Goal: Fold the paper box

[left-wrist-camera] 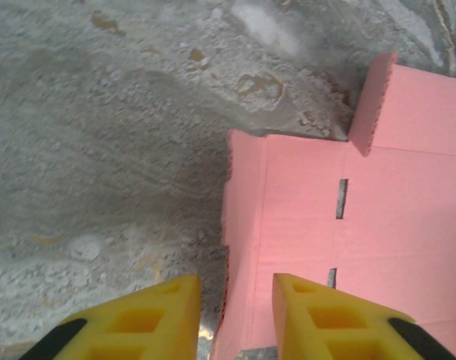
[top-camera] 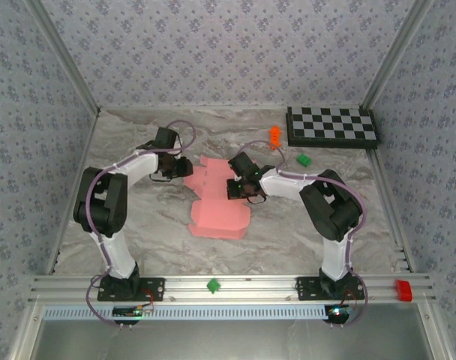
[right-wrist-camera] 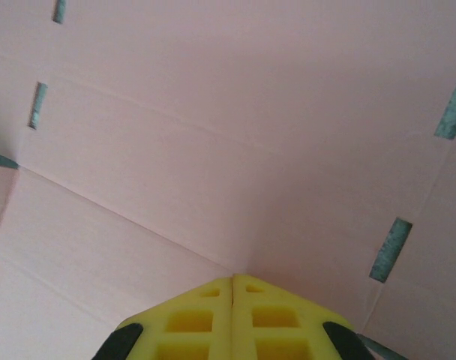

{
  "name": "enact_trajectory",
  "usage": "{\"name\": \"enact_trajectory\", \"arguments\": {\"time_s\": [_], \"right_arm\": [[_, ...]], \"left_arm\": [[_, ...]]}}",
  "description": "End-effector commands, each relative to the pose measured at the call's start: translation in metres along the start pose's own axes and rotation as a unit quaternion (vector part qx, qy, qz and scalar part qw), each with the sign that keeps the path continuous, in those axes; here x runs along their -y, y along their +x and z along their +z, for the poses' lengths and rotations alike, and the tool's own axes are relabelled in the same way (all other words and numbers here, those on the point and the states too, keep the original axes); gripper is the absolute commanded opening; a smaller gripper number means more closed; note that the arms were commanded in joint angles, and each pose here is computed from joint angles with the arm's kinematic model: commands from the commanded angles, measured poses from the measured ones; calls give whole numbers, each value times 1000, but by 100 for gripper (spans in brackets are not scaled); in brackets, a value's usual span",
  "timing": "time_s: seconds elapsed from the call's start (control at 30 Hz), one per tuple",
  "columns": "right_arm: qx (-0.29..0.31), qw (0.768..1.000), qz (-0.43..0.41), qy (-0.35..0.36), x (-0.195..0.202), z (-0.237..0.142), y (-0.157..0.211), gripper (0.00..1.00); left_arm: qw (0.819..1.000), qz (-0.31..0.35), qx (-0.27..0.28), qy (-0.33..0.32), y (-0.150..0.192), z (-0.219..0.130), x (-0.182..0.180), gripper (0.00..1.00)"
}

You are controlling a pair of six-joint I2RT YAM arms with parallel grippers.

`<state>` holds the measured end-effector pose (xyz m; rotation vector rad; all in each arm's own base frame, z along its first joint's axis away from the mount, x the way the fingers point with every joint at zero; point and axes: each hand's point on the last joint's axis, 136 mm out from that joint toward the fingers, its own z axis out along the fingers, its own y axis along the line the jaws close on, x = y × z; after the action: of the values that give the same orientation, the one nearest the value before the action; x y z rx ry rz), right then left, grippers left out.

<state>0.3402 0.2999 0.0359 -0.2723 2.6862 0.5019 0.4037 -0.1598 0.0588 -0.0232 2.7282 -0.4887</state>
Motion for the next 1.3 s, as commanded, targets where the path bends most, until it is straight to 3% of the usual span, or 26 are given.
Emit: {"name": "enact_trajectory", "arguments": {"time_s": [0.0,0.23,0.4,0.57,0.73,0.87,1.03,1.27], "right_arm": [[28,1000,2,-2,-5,-22,-28,5],[44,999,-12,5,9,-40,-56,8],[56,998,-34,18,28,-56,-80,16],[73,995,-60,25,51,-72,-109,21],[75,992,-98,-4,66,-80,-131,40],[87,985,-138,-54,67,-86,-144,52],[94,963,-234,-99,58,-84,-149,57],[31,950,-279,-141,54,-64,-144,57]], "left_arm": [[1000,16,0,18,-8,0,7,25],[999,47,4,25,-17,2,13,12],[995,89,42,20,-35,-6,18,0],[981,163,101,39,-49,-21,35,0],[958,245,138,65,-54,-34,59,0],[950,266,152,67,-58,-43,67,0],[936,296,172,81,-57,-54,81,0],[925,320,184,89,-52,-60,88,0]]}}
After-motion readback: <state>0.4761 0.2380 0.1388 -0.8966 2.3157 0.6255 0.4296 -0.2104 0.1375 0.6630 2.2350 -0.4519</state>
